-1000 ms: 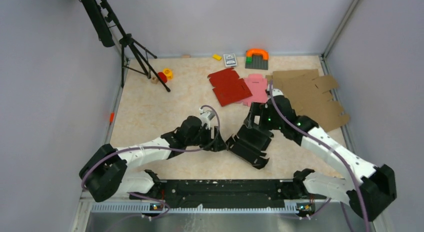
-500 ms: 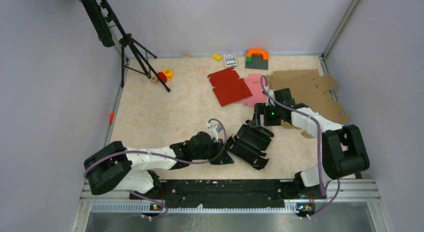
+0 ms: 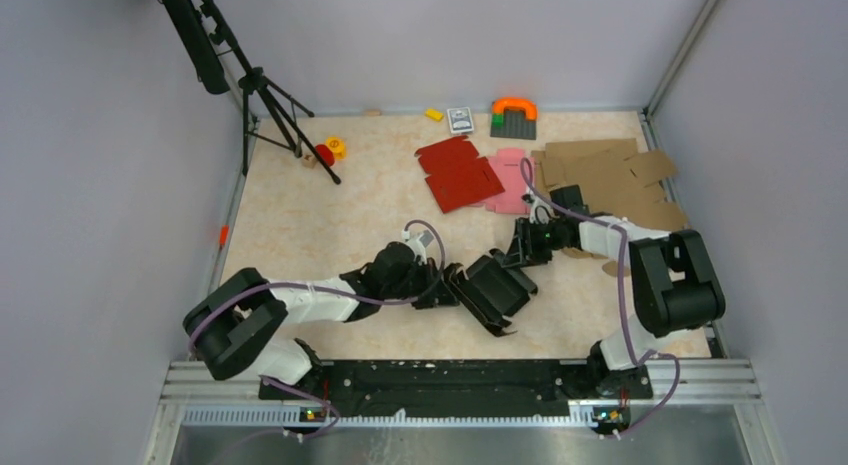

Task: Fold the paper box
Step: Fold the paper box at the center of the board.

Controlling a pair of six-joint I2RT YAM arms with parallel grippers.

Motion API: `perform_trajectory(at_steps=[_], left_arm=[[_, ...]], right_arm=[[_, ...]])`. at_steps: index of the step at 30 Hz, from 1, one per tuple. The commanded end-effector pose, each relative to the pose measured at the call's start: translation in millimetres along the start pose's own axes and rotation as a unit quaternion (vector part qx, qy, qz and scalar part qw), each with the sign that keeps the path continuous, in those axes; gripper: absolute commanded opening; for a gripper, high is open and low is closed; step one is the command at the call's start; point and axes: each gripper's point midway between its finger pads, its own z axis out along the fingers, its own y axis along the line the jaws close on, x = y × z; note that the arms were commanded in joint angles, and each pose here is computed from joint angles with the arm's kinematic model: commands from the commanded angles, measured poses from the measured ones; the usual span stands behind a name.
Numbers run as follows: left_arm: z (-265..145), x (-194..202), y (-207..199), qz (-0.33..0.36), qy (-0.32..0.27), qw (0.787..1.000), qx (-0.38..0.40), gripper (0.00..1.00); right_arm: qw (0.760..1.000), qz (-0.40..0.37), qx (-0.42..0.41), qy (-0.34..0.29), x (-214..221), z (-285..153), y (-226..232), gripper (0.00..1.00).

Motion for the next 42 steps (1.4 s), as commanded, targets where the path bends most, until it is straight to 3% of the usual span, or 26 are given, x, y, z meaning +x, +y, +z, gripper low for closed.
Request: perform_trajectory(at_steps=[1, 5, 10, 15, 26, 29, 35, 42], left_arm=[[-1, -21, -8, 0.024, 0.006, 0.999, 0.034, 0.06], [1, -22, 2, 0.032, 0.020, 0.999, 0.023, 0.07], [-7, -23, 9, 0.035, 0.015, 0.999, 0.014, 0.11], [-29, -31, 21, 0.031, -0.028, 0.999, 0.001, 0.23], [-25, -34, 40, 0.017, -0.025, 0.999, -0.025, 0.40], [-22, -39, 42, 0.020, -0.026, 0.999, -0.038, 0.44], [-18, -48, 41, 0.030, -0.025, 0.998, -0.050, 0.29], [-14, -52, 43, 0.039, -0.021, 0.997, -0.062, 0.05]], right_arm=[[0.999, -0.028, -0.035, -0.015, 2, -19, 38, 0.34], [0.998, -0.058, -0.028, -0.025, 4, -32, 63, 0.24], [0.996, -0.067, 0.014, -0.053, -1, -50, 71, 0.00], [0.991, -0.057, 0.077, -0.096, -14, -75, 70, 0.00], [0.981, -0.075, 0.159, -0.081, -5, -74, 84, 0.00], [0.980, -0.086, 0.162, -0.074, -2, -70, 92, 0.07], [0.988, -0.085, 0.115, -0.059, 5, -56, 105, 0.24], [0.995, -0.071, 0.060, -0.042, 19, -43, 116, 0.37]])
